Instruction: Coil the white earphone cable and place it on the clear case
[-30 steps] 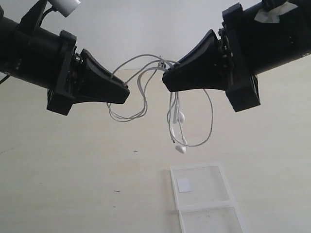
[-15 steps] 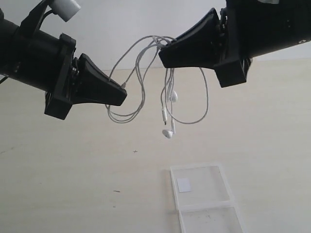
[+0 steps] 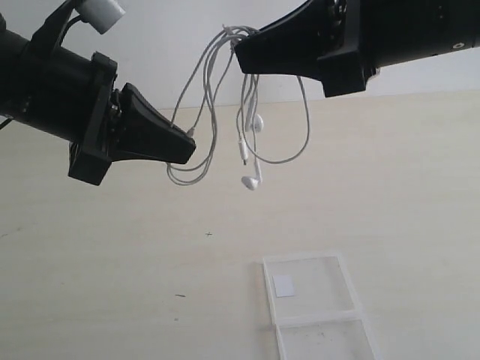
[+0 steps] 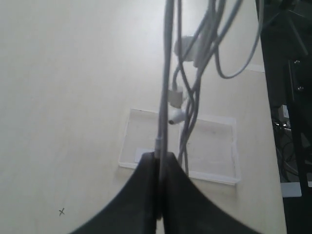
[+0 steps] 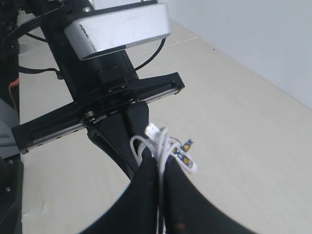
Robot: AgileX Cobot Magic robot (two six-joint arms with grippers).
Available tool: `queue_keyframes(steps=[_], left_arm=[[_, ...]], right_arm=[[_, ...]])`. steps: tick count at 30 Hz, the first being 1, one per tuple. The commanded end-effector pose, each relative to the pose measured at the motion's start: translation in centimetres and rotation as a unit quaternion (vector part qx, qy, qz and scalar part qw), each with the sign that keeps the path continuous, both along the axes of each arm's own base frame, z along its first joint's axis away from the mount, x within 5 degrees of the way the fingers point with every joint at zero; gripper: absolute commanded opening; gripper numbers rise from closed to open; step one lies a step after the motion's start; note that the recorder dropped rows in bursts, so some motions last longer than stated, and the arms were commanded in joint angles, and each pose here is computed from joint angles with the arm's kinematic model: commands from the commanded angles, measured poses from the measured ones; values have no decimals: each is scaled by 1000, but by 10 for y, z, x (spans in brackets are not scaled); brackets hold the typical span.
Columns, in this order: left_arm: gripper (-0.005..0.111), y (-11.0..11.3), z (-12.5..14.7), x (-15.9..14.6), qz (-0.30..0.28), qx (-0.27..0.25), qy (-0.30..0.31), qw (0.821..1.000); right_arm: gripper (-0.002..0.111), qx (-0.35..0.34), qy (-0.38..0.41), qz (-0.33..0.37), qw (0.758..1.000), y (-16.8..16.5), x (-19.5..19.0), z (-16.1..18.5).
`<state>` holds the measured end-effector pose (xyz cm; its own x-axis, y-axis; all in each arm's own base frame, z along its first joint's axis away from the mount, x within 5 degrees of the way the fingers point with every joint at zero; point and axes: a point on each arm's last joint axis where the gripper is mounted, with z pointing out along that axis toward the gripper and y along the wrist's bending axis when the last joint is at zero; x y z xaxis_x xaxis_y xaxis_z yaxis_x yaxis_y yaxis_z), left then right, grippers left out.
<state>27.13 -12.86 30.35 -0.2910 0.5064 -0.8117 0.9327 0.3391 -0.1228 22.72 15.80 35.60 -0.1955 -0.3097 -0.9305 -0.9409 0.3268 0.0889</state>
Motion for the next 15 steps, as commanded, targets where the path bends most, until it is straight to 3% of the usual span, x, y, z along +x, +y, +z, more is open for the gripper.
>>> queue_keyframes(steps=[1,8,15], left_arm=[[3,-1,1,0,4,-13,3,1000],[45,-2,3,2,17,-26,1,1000],[49,-2,3,2,15,-27,5,1000]], right_arm=[[0,11,-10,-7,1000,-1,0,6],[0,14,-9,-8,1000,-1,0,6],[0,15,-11,-25,1000,-2,3,7]])
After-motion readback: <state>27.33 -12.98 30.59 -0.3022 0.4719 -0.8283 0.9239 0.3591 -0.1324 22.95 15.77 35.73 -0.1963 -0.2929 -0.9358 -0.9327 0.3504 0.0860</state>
